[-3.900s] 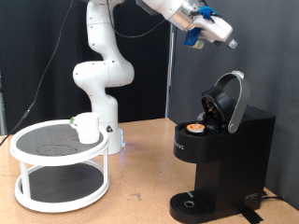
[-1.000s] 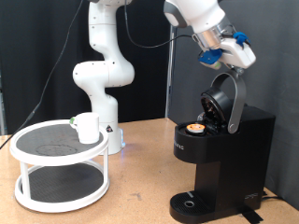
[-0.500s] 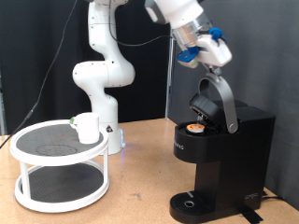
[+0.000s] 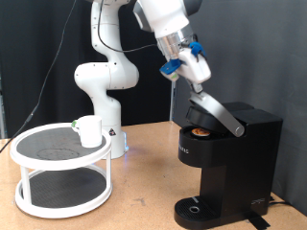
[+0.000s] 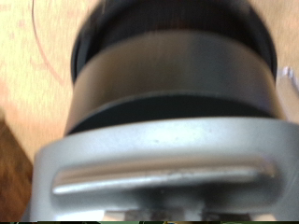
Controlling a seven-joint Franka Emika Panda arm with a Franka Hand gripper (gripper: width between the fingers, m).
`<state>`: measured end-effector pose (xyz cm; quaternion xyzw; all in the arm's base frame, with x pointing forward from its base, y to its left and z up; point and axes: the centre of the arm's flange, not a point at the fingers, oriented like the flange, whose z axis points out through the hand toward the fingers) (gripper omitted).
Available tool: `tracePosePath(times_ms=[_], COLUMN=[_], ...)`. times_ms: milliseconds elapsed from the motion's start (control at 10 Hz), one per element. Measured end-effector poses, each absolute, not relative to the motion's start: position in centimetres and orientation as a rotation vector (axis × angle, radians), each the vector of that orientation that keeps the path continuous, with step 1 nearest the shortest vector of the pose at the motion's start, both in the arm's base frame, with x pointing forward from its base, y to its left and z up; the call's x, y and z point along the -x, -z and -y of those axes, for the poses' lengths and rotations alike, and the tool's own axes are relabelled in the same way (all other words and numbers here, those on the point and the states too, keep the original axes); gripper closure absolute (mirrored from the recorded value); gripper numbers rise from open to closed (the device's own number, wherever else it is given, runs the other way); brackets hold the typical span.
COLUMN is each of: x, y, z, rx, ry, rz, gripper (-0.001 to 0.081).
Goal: Make a cup of coffee with the keurig machine
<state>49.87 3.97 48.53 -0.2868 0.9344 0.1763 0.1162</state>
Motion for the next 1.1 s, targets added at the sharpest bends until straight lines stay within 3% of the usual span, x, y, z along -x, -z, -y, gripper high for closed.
tracePosePath(times_ms=[500, 1100], x=[-50.3, -50.4], y=[-41.7, -41.6], z=[-1.8, -1.6], rx=[0.788, 0.831], ry=[-0.453, -0.466], rz=[-2.820, -2.781], gripper=[0.0806, 0.0806])
